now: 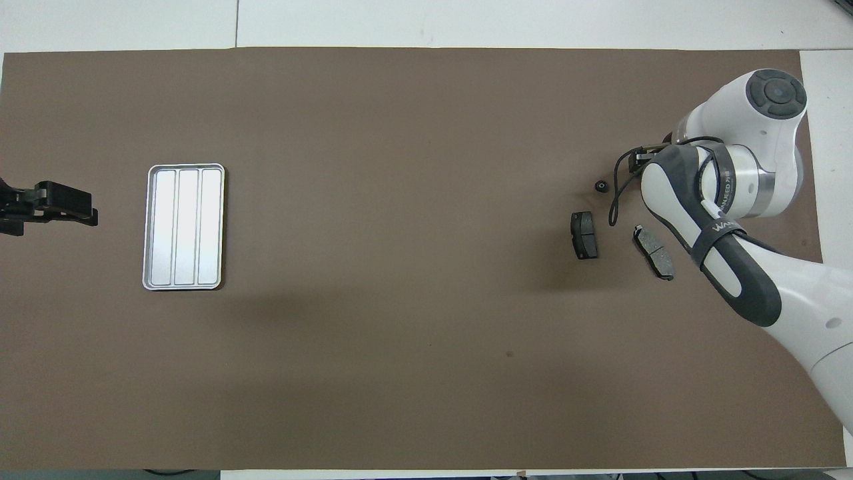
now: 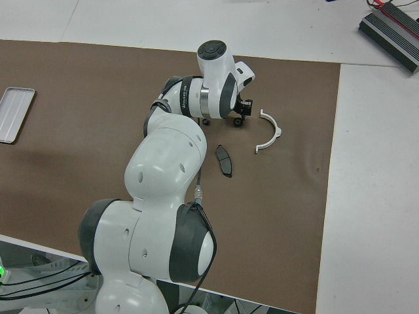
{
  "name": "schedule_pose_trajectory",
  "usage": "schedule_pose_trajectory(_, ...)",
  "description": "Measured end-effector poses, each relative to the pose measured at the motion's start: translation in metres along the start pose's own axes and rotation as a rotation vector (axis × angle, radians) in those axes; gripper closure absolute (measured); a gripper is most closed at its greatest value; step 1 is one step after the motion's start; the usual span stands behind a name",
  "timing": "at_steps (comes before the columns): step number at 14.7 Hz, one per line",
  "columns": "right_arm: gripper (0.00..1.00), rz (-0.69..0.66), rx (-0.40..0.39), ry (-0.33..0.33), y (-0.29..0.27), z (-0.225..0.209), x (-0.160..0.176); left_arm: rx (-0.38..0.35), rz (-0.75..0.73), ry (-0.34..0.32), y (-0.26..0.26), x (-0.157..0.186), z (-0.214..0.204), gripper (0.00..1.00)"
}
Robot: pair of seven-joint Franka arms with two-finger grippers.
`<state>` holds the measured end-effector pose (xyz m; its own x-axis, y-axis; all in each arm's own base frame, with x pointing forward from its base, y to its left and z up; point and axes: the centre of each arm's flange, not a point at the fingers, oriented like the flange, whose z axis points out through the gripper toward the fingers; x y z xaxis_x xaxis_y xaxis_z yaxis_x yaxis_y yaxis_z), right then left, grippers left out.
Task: Pick bearing gear from pile to tray
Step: 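Reach the right gripper to the small black bearing and grasp it, then carry the black bearing with the right gripper toward the table center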
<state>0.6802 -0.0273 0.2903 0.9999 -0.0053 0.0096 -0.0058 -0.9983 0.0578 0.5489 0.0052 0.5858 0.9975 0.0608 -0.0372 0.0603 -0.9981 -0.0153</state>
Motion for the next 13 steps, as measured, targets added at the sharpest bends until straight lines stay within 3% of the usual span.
schedule_pose_trajectory(2, 0.68, 0.003, 0.000, 0.001, 0.002, -0.001, 0.000, 0.000, 0.000, 0.000, 0.000, 0.000, 0.000, 0.00)
schedule_pose_trajectory(3, 0.75, 0.004, 0.000, 0.002, 0.003, -0.002, 0.000, 0.000, 0.000, 0.000, 0.000, 0.000, 0.000, 0.00)
schedule_pose_trajectory(13, 0.75, 0.027, 0.021, 0.004, 0.007, -0.033, 0.007, 0.000, 0.000, 0.000, 0.000, 0.000, 0.000, 0.00)
